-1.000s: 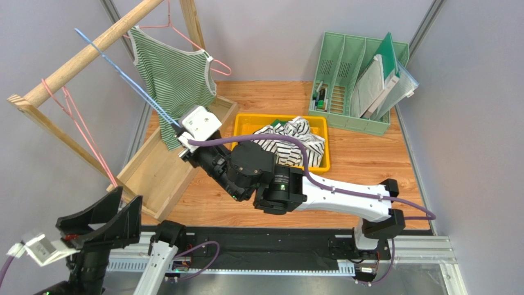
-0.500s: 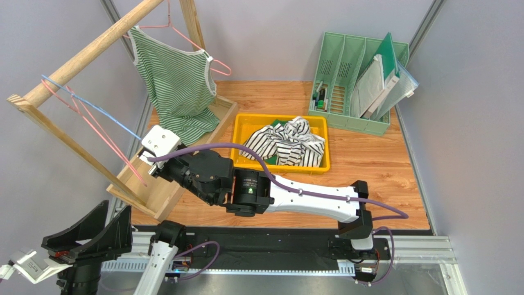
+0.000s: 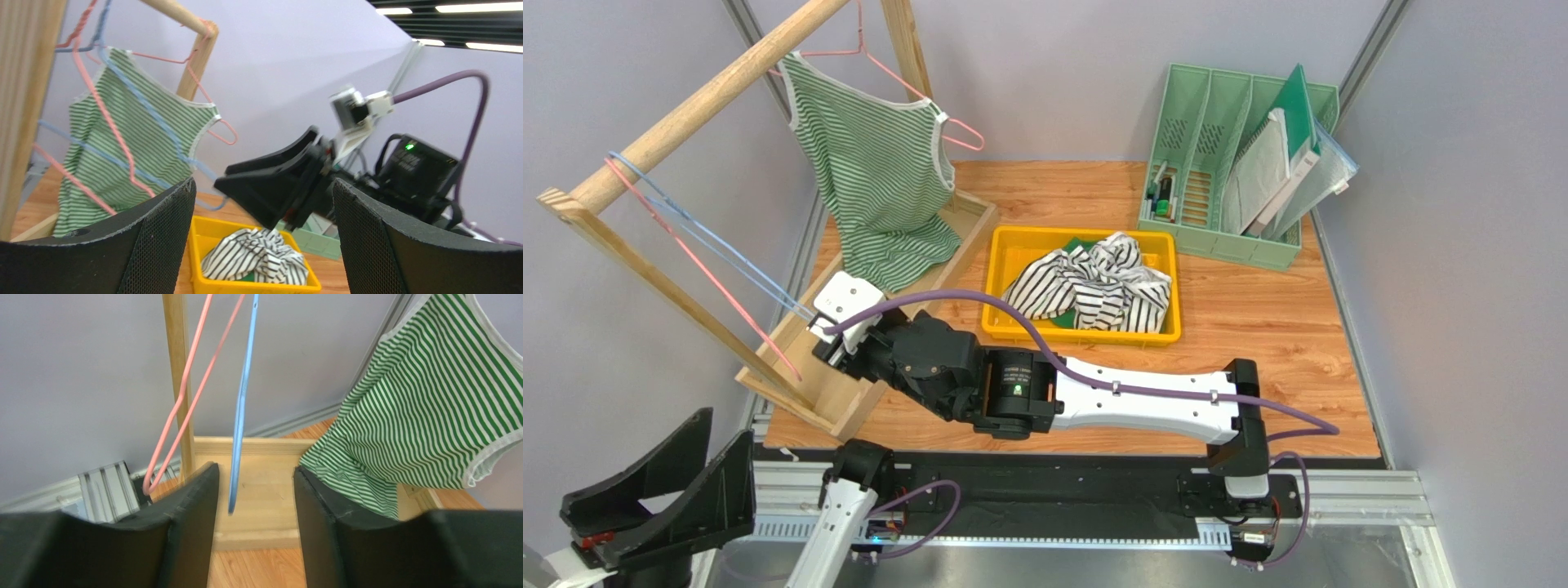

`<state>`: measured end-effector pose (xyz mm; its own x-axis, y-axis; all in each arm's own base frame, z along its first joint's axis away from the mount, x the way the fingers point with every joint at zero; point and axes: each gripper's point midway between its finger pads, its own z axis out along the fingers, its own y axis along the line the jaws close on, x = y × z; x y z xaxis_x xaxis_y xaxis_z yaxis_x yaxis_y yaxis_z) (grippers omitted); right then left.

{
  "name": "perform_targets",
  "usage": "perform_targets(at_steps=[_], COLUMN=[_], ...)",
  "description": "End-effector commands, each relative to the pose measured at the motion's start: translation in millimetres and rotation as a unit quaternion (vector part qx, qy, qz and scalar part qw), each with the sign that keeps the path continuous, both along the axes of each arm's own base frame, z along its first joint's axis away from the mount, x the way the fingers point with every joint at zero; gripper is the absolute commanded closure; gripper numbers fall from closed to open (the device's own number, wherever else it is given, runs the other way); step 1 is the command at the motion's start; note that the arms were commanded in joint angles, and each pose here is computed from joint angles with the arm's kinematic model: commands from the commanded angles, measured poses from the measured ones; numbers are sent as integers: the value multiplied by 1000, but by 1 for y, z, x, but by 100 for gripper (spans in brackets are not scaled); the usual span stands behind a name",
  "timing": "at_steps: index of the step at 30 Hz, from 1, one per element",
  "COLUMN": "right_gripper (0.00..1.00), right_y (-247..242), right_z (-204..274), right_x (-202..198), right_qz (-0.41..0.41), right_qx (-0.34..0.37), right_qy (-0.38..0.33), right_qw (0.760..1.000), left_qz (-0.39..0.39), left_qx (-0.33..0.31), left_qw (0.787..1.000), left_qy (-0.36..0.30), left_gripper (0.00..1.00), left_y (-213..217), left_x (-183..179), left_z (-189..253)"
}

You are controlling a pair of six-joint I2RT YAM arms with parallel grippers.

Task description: Remove the tank top from the hanger

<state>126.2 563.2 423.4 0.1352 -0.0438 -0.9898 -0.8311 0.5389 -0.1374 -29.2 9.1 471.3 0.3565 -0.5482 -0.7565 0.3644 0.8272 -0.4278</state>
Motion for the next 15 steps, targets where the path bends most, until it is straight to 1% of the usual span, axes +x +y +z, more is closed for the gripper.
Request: perform_targets(at_steps=[1, 2, 3, 4, 5, 6, 7, 8, 9, 10, 11, 12, 13, 14, 15], right_gripper=[42, 40, 29, 23, 21, 10, 7, 6, 3, 2, 2, 2, 2, 1, 1], right_y=[-24, -31, -32, -34, -42, -44, -48, -53, -65, -70, -76, -92, -98, -106, -116], right_z=[22, 27, 16, 14, 20, 9, 6, 4, 14, -3, -6, 2, -18, -25, -29], right_x=[-2, -2, -2, -2, -4, -4, -5, -7, -7, -7, -6, -6, -5, -4, -2], right_qz=[-7, -9, -10, -8, -5, -6, -5, -2, -2, -5, -8, -11, -20, -24, -37], right_qx=[29, 35, 24, 22, 28, 16, 13, 11, 22, 4, 3, 15, -5, -10, -8], right_qy=[19, 24, 26, 27, 29, 31, 34, 36, 38, 41, 43, 48, 51, 55, 62], right_qw=[999, 999, 999, 999, 999, 999, 999, 999, 999, 999, 999, 999, 998, 998, 997], left_qz=[-71, -81, -97, -106, -115, -130, -137, -147, -160, -162, -164, -157, -149, -141, -115], left_qx=[27, 38, 50, 58, 69, 81, 85, 93, 98, 100, 103, 101, 100, 98, 91], left_qw=[997, 995, 993, 992, 990, 987, 986, 982, 980, 979, 977, 978, 979, 978, 981], left_qy=[15, 38, 31, 31, 53, 48, 49, 68, 67, 66, 87, 88, 94, 122, 126], left_gripper=[14, 14, 14, 14, 14, 14, 14, 14, 14, 14, 14, 14, 14, 14, 14], left_y=[-37, -46, -53, -58, -68, -75, -80, -89, -95, -99, -106, -106, -106, -110, -103], left_x=[34, 53, 51, 56, 78, 81, 89, 110, 116, 126, 149, 158, 171, 199, 211], left_z=[41, 46, 57, 63, 66, 73, 78, 80, 85, 91, 89, 95, 97, 91, 97])
